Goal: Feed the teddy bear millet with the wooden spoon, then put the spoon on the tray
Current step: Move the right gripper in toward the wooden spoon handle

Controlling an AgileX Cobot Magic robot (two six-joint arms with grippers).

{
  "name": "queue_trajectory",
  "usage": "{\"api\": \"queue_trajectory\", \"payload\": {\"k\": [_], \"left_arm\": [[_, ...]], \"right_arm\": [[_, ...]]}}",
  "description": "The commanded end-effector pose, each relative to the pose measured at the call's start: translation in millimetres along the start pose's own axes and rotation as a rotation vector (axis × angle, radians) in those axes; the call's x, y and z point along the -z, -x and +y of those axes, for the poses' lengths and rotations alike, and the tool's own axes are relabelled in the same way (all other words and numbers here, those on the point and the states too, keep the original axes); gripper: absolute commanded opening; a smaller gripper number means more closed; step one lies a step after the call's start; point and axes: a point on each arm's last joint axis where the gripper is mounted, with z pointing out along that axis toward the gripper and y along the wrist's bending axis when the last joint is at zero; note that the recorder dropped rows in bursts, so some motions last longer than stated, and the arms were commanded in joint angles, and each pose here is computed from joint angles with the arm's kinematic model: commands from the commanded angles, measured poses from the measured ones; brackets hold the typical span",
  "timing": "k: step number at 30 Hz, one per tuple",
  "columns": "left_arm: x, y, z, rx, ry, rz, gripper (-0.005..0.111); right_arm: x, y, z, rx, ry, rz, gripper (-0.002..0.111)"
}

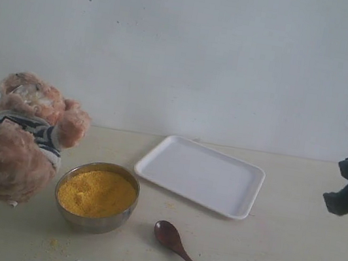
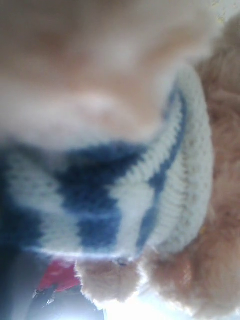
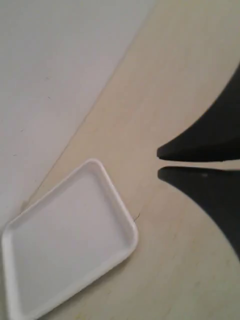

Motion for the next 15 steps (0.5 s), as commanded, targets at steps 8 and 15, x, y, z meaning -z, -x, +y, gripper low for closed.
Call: {"api": "queue_trajectory", "payload": {"k": [8, 15], "left_arm": [[1, 3, -4.1, -0.027, -0.032, -0.015, 0.004], [1, 2, -4.2, -0.031, -0.033, -0.007, 0.004]], "right_arm": [[-35, -24, 48, -0.264, 0.271, 0.198, 0.004], [-33, -22, 85, -0.185, 0.44, 0.246, 0.004]]}}
